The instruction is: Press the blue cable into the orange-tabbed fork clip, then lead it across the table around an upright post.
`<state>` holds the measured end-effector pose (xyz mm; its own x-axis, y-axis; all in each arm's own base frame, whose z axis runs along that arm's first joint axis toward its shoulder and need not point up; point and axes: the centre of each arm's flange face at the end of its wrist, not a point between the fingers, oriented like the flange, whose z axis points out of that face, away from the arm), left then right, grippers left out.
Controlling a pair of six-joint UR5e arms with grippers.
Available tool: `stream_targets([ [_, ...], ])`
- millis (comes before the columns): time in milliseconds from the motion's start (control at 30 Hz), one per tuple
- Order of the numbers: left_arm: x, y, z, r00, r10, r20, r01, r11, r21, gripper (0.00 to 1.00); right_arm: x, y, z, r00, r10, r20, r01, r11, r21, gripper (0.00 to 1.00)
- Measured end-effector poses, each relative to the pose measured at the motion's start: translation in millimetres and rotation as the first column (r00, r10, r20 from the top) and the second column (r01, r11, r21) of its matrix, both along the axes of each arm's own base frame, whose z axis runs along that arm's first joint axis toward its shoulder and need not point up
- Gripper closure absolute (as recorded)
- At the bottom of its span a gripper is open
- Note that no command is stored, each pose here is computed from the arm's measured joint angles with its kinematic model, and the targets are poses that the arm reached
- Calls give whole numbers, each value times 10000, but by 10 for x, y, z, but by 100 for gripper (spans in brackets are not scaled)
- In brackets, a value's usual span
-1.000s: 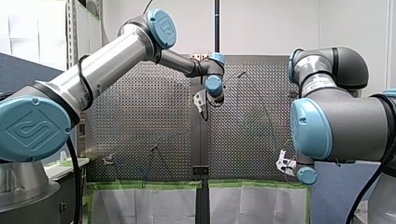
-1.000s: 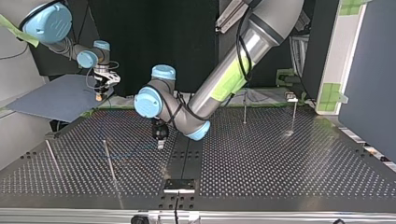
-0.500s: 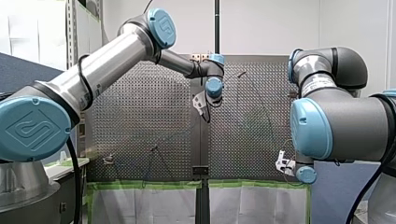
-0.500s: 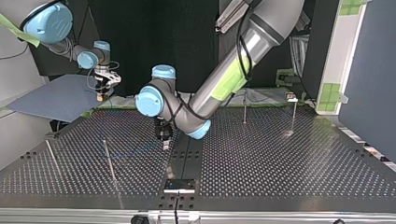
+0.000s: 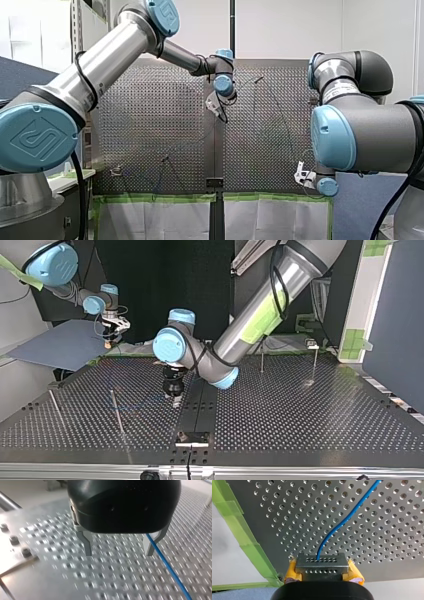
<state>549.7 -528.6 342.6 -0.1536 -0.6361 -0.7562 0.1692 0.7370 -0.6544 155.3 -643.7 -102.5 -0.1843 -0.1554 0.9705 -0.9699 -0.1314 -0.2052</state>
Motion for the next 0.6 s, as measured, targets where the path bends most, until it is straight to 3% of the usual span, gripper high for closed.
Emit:
stream_targets([
  [133, -62, 18, 35, 9995, -325, 53, 325, 9994, -106, 0, 3, -6, 5, 9999, 38, -114, -38, 10000, 49, 100],
  [300, -134, 57, -133, 9969, -684, -379, 701, 9964, 466, 0, 5, -10, 10, 9998, 56, -193, -55, 10000, 63, 100],
  [467, -228, 85, -352, 9890, -1095, -996, 1187, 9887, 917, 0, 6, -12, 20, 9996, 72, -278, -70, 10000, 53, 100],
  [600, -265, 72, -413, 9827, -1442, -1162, 1571, 9814, 1101, 0, 12, -9, 22, 9994, 89, -328, -86, 9999, 77, 100],
])
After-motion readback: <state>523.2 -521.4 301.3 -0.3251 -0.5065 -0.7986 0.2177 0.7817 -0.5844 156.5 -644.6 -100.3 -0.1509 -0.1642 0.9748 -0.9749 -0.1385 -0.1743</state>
